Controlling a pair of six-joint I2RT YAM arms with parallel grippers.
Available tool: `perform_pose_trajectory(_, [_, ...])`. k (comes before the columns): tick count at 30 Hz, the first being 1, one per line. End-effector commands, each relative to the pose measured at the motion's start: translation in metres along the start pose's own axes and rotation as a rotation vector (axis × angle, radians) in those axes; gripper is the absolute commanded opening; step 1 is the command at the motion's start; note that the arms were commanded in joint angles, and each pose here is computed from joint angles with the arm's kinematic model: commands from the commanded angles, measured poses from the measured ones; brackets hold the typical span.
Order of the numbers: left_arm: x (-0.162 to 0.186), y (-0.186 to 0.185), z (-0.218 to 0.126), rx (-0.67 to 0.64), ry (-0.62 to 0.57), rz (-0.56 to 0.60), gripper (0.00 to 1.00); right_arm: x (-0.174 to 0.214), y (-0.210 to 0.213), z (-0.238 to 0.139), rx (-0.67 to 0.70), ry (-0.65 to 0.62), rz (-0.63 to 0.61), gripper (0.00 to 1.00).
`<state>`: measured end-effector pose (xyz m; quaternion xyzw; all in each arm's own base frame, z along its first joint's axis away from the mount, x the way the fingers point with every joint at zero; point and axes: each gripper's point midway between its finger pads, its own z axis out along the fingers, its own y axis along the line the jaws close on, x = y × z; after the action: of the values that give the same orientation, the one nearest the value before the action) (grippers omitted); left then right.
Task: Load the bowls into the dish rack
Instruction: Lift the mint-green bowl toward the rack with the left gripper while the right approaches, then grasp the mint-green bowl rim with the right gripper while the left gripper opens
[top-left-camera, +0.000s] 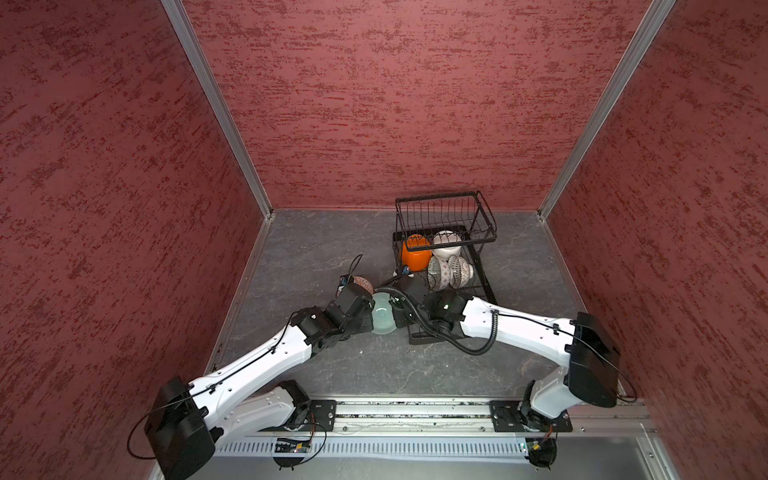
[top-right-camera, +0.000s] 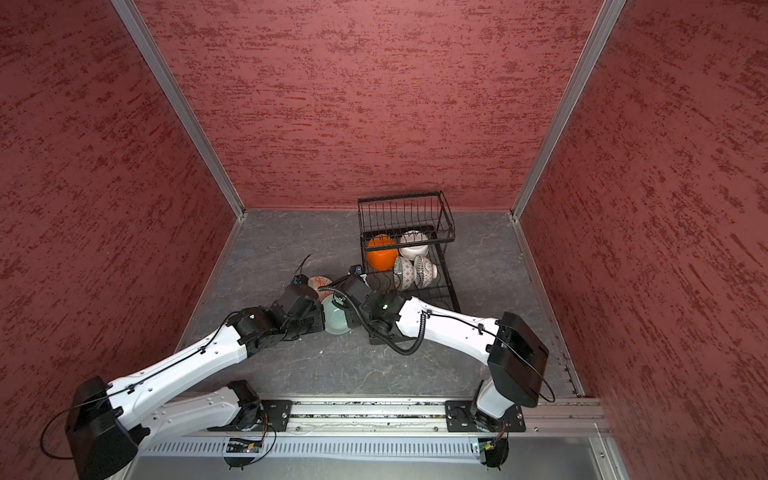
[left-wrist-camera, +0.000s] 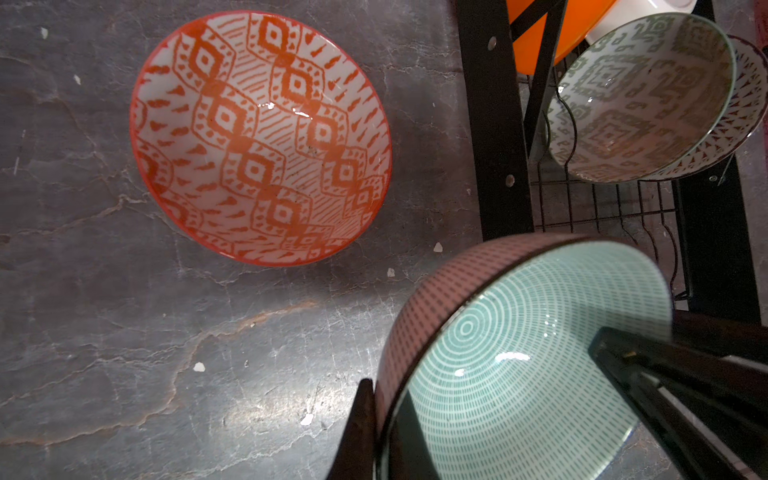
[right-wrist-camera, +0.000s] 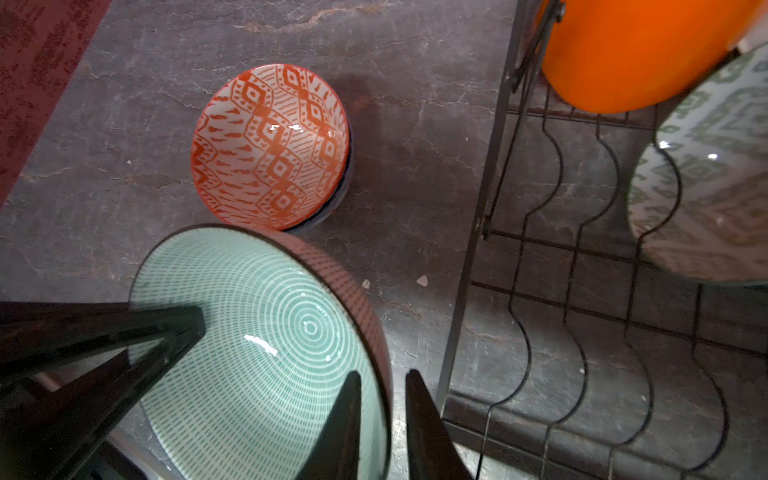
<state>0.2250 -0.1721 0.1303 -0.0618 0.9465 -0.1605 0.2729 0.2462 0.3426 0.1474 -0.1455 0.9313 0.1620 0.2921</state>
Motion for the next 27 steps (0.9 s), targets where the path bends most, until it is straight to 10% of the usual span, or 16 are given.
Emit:
perform_pose_trajectory(1, [-0.018,-0.022,-0.009,0.087,-0.064,-0.018,0.0,0.0,-0.009,0.0,0.06,-0.016,0.018,0.18])
perform_pose_trajectory(15, [-0.016,-0.033,-0.001,0.145,-0.051,-0.044,0.03,-0.02,-0.027,-0.01,0.177,-0.109,0.05,0.0])
perform_pose_trajectory(27, [-0.026,-0.033,-0.017,0.161,-0.109,-0.02,0.91,-0.035,-0.058,-0.041,0.35,-0.177,0.009,0.0])
